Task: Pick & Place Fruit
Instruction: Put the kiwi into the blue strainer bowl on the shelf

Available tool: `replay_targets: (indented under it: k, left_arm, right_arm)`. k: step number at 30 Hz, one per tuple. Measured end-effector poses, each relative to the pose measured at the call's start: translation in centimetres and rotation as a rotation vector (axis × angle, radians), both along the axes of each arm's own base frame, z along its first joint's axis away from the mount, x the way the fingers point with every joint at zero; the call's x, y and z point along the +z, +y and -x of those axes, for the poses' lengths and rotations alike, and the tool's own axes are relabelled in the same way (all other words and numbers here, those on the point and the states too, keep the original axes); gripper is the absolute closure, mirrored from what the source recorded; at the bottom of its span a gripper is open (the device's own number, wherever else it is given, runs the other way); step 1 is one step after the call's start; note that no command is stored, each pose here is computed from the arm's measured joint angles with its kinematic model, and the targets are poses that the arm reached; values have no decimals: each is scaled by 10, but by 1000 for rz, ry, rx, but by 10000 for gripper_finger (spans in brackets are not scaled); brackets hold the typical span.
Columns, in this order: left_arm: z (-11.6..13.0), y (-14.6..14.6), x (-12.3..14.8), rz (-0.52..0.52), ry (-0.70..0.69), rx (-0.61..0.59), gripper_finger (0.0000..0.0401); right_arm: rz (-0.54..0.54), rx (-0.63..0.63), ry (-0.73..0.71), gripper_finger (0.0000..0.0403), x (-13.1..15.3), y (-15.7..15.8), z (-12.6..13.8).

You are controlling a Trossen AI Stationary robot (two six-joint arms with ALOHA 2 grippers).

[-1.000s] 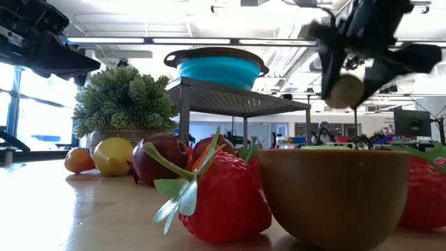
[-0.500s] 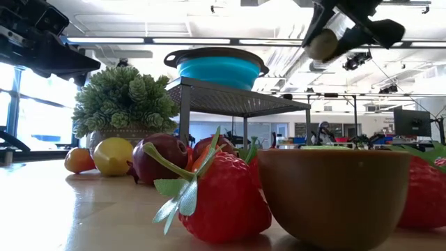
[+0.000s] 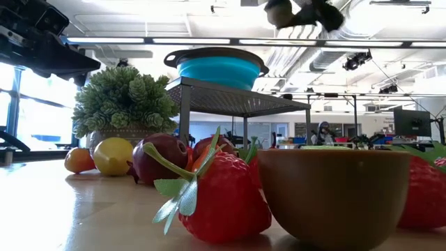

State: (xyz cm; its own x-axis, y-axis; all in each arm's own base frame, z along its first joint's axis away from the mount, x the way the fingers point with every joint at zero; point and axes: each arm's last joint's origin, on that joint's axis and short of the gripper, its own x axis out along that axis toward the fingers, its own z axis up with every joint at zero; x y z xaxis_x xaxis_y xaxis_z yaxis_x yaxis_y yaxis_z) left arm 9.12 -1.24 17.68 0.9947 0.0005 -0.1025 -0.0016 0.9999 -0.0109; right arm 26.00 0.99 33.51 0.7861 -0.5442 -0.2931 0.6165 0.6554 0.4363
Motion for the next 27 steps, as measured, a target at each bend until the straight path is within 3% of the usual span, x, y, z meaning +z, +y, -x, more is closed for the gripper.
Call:
replay_targets:
  k: [9, 15, 27]
  left_arm:
    - [0, 0, 0, 4, 0, 0, 400]
    - [0, 0, 0, 4, 0, 0, 400]
    - [0, 0, 0, 0, 0, 0, 400]
  right_arm:
    - [147, 210, -143, 176, 24, -25, -10]
    - [218, 266, -196, 176, 32, -45, -10]
    - [236, 338, -226, 177, 35, -90, -1]
